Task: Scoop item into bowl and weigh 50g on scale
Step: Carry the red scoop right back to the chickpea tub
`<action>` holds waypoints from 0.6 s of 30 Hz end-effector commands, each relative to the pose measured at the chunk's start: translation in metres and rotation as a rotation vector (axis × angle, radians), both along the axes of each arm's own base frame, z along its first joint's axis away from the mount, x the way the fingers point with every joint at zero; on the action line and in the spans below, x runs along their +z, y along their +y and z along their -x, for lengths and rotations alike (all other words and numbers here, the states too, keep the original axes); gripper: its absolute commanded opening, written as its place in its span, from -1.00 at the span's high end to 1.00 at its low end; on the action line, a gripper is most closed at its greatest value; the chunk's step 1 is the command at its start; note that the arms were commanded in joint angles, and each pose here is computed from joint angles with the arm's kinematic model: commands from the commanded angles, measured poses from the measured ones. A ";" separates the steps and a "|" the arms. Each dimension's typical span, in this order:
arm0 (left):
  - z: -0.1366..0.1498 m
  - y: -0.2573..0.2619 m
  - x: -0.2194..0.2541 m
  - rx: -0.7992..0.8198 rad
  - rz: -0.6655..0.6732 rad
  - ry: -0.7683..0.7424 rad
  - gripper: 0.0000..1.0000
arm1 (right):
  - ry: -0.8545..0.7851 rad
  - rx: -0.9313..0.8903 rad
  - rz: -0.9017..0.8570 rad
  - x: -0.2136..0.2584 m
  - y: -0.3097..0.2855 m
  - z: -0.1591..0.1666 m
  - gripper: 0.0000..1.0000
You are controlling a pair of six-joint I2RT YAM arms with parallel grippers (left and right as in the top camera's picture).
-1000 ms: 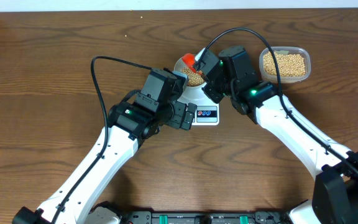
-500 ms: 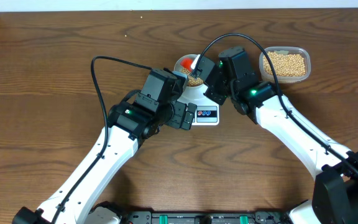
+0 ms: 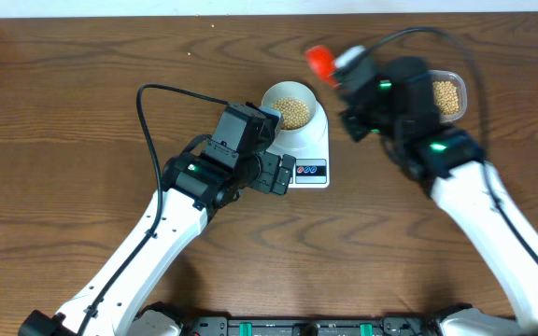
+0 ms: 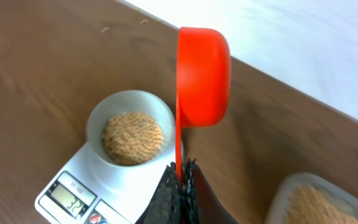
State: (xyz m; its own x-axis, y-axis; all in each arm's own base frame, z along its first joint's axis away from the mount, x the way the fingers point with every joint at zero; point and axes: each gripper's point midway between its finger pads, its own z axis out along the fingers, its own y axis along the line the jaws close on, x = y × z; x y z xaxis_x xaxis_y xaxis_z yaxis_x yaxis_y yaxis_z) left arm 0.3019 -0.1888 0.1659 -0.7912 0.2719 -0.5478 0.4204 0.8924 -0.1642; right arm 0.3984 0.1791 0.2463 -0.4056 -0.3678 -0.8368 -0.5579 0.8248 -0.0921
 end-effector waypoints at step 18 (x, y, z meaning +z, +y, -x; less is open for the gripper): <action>0.002 0.001 -0.005 0.004 -0.012 0.013 -0.95 | 0.278 -0.495 -0.181 -0.020 -0.161 0.017 0.98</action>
State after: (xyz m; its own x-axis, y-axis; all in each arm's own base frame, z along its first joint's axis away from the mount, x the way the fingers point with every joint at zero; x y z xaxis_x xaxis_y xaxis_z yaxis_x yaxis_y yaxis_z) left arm 0.3019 -0.1888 0.1659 -0.7912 0.2719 -0.5478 0.4204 0.8924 -0.1642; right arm 0.3862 0.0229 0.2245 -0.6990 0.0280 -0.7145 -0.1026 0.9850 0.1390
